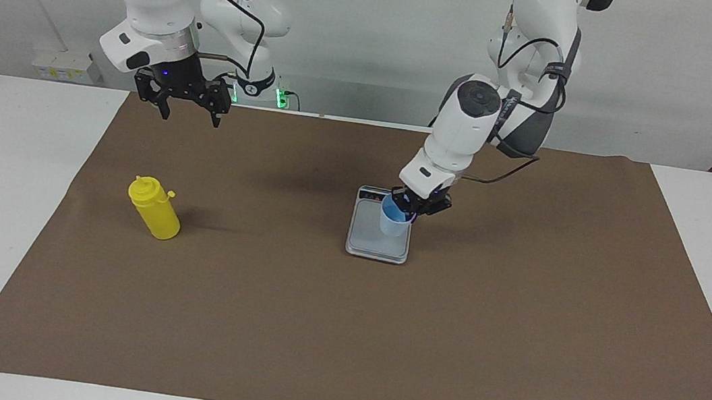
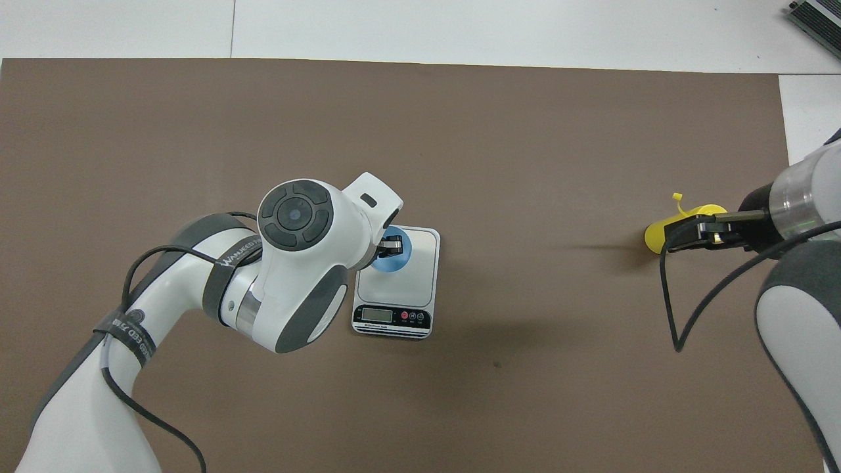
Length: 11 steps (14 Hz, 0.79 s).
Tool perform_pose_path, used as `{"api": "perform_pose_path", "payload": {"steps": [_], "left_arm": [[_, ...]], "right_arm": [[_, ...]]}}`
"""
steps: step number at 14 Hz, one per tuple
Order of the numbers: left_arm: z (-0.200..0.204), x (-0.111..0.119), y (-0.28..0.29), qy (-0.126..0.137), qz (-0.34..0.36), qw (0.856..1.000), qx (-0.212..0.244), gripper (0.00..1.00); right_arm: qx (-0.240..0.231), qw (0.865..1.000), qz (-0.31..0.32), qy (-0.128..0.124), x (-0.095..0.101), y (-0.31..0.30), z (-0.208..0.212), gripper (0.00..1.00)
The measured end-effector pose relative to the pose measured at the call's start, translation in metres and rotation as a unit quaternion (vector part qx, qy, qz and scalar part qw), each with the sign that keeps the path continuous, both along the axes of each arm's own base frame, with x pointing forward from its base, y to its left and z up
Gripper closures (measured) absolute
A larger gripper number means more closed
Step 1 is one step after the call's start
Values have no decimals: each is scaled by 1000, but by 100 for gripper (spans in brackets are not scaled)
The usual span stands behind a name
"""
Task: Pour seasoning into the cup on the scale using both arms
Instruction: 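Carry the blue cup with the left gripper onto the scale, then release the cup on the scale and withdraw the left gripper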
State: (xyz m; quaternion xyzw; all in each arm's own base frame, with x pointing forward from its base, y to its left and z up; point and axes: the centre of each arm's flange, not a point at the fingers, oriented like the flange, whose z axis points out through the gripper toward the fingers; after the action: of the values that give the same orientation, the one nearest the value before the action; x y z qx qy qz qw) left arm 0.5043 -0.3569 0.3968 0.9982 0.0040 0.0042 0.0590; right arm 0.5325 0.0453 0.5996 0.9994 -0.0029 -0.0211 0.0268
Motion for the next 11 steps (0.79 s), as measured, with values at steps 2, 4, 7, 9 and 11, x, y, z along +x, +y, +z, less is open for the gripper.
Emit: {"api": "perform_pose_path", "payload": {"steps": [2, 4, 7, 9, 11], "left_arm": [[-7, -5, -2, 3, -1, 1000, 2, 96], [-9, -6, -3, -3, 0, 1000, 1, 96], [-14, -7, -4, -8, 2, 1000, 0, 91], [-15, -6, -4, -14, 0, 1000, 4, 82], [-16, -5, -3, -17, 1, 1000, 5, 63]], "right_arm": [[0, 1000, -3, 0, 0, -3, 0, 0], [0, 1000, -8, 0, 1, -8, 0, 0], [0, 1000, -10, -1, 1, -11, 0, 0], [1, 1000, -18, -9, 3, -16, 1, 0], [1, 998, -65, -22, 6, -22, 3, 0]]}}
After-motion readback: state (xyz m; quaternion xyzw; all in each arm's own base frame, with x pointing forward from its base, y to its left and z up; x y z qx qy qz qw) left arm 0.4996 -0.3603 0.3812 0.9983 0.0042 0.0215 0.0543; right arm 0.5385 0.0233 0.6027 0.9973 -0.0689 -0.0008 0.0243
